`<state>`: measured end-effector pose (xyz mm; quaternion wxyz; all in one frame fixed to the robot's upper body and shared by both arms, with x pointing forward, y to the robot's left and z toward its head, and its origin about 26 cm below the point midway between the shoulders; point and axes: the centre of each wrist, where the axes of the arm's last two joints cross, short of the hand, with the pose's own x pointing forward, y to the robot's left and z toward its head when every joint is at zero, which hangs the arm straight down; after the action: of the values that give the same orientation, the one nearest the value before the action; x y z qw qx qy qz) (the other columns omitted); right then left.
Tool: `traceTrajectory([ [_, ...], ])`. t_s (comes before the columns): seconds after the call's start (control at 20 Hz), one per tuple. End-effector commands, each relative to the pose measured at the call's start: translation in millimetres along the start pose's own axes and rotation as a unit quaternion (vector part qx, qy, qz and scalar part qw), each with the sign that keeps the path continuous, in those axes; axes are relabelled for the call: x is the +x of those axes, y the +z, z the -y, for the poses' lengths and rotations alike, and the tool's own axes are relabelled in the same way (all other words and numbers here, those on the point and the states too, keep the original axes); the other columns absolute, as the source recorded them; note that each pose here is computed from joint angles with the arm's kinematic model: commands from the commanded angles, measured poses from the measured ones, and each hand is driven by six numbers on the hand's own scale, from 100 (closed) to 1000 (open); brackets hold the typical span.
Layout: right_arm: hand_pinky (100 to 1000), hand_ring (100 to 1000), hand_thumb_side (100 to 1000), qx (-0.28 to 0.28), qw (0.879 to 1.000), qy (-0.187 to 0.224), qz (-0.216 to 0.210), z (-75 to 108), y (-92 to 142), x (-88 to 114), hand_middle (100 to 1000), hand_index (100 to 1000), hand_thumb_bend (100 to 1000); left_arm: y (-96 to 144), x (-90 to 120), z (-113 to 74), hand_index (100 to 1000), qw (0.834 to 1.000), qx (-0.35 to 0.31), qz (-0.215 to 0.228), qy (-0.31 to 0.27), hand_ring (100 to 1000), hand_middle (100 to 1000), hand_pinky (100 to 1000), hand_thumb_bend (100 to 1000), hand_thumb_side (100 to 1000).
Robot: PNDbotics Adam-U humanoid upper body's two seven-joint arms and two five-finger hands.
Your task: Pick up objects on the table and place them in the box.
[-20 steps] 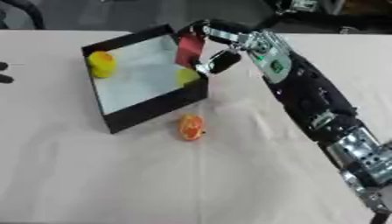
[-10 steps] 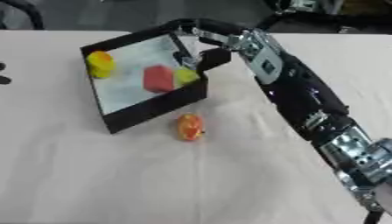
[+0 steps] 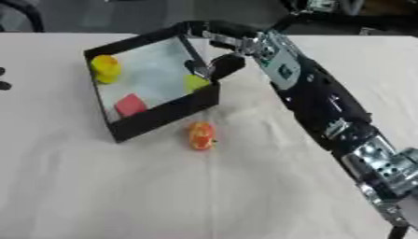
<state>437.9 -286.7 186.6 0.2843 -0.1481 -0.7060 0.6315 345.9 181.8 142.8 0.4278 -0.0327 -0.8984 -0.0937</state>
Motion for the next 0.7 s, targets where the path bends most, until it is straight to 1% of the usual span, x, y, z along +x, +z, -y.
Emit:
traceTrajectory([
  [0.05, 928, 994, 204, 0.002, 0.999, 0.036, 0.014, 22.8, 8, 12, 970, 1000, 100, -5, 8, -7.2, 658, 1.000, 0.010, 0.017, -0.012, 617, 592, 549, 100, 892],
  [0.3, 910, 970, 211, 0.030, 0.998, 0.050, 0.034, 22.7, 18, 32, 957, 1000, 100, -4, 8, -13.1, 658, 0.999, 0.022, 0.014, -0.022, 617, 591, 548, 100, 892],
  [0.5, 903, 951, 219, 0.053, 0.994, 0.065, 0.066, 20.5, 23, 54, 949, 1000, 100, -2, 6, -18.4, 657, 0.999, 0.032, 0.010, -0.030, 616, 590, 547, 100, 892],
  [0.7, 896, 918, 230, 0.087, 0.989, 0.074, 0.094, 12.7, 23, 74, 931, 994, 100, -1, 6, -20.2, 658, 0.999, 0.036, 0.008, -0.034, 616, 590, 547, 100, 892],
])
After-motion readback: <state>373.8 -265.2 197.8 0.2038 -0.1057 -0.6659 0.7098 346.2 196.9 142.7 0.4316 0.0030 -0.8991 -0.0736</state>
